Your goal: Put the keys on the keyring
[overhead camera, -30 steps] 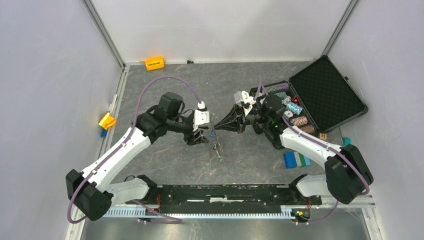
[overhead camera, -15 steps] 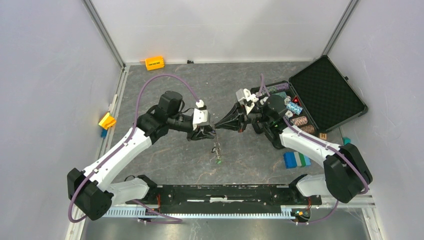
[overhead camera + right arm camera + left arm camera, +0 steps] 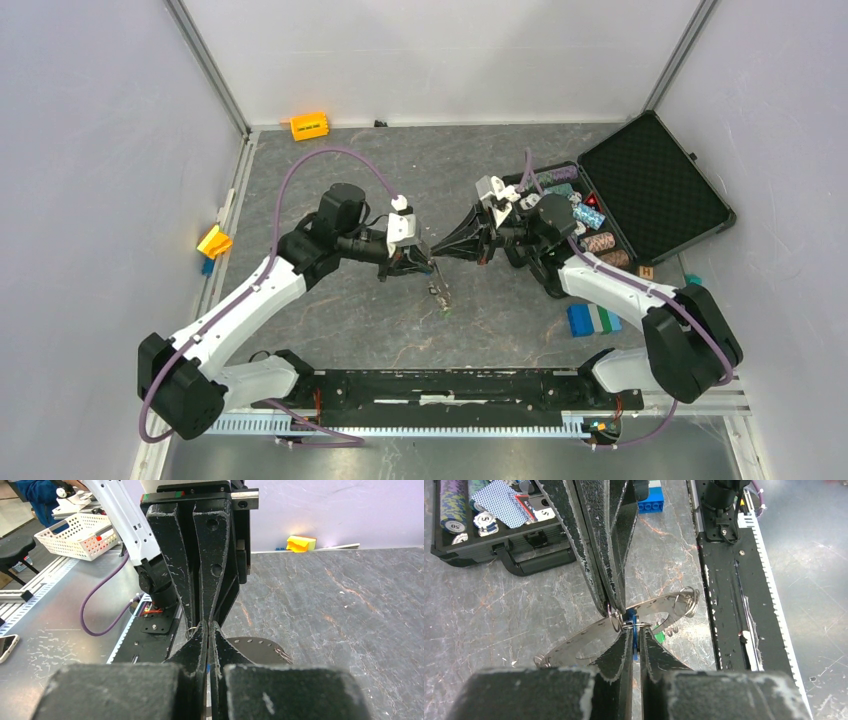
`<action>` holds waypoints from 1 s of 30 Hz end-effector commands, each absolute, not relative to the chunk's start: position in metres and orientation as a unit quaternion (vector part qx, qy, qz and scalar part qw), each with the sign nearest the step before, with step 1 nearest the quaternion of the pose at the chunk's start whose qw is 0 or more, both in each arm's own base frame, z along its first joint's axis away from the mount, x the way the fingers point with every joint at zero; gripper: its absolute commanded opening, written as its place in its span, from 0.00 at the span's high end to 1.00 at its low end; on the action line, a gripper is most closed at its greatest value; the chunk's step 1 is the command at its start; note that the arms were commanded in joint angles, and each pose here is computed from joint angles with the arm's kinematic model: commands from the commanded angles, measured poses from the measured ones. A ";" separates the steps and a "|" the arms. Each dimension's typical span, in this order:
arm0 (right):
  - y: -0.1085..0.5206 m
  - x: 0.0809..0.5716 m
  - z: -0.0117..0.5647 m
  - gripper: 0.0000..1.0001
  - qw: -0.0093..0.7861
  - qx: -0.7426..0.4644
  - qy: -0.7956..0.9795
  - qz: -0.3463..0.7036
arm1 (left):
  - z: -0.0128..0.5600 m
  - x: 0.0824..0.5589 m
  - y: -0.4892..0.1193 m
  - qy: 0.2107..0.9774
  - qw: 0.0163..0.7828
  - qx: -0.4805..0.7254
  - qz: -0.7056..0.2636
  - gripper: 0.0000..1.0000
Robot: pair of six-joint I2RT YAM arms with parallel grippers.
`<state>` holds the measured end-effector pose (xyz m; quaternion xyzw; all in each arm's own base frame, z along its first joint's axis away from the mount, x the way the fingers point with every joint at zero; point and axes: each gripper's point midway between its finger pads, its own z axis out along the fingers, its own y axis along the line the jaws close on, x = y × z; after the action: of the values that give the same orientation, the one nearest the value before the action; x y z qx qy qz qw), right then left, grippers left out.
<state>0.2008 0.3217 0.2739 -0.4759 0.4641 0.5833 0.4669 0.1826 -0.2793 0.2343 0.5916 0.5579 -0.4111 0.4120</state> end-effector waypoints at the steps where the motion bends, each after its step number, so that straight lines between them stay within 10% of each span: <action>1: 0.321 0.205 0.293 1.00 0.501 -0.462 0.440 0.585 | 0.242 0.184 -0.287 0.553 0.417 0.572 -0.439 0.98; 30: 0.314 0.205 0.282 1.00 0.526 -0.421 0.449 0.587 | 0.239 0.210 -0.312 0.572 0.425 0.531 -0.459 0.94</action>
<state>0.2118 0.3141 0.2696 -0.4131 0.4780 0.5870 0.5062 0.2067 -0.2994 0.2233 0.5307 0.5990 -0.4449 0.4020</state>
